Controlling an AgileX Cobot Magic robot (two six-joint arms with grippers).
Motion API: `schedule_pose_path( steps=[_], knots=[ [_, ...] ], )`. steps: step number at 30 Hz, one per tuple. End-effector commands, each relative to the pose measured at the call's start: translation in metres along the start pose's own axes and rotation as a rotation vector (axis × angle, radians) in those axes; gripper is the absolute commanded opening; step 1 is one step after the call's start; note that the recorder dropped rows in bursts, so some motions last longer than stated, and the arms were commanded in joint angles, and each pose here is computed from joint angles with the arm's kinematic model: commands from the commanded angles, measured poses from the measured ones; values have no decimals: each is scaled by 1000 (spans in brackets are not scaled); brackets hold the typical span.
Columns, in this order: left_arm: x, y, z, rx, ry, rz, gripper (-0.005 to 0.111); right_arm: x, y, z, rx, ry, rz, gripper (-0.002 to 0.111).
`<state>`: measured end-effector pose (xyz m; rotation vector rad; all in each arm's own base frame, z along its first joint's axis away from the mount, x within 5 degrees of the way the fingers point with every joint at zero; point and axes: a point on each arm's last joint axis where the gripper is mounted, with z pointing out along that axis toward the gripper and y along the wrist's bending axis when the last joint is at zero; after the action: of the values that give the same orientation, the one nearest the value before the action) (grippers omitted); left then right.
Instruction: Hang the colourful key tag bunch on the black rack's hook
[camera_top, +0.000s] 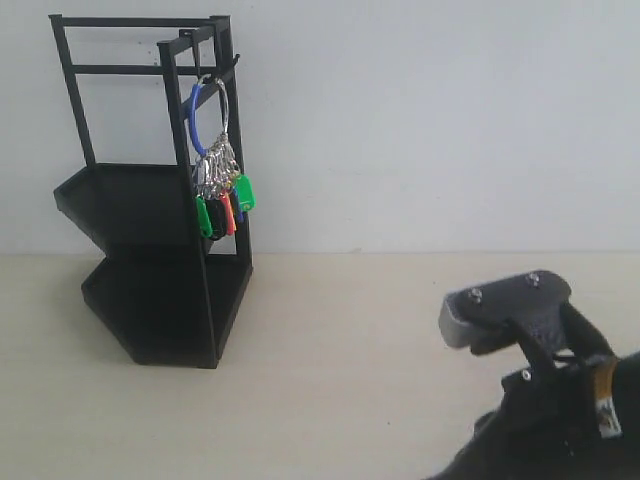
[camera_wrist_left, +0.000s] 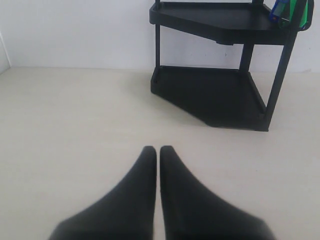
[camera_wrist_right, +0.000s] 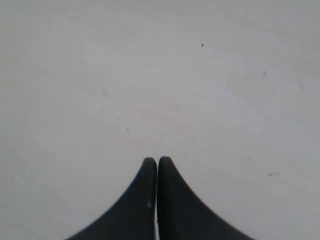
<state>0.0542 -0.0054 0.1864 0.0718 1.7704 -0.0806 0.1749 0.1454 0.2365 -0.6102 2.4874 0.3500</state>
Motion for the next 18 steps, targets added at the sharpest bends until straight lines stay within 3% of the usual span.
schedule_pose_path(
  steps=[1,9,18],
  knots=[
    [-1,0,0,-1,-2,-3,4,22,-5,5,-19,-110,-31,0],
    [-1,0,0,-1,-2,-3,4,41,-13,-29,-35,-335,-101,0],
    [-1,0,0,-1,-2,-3,4,61,-49,-86,130,-646,60,0]
  ],
)
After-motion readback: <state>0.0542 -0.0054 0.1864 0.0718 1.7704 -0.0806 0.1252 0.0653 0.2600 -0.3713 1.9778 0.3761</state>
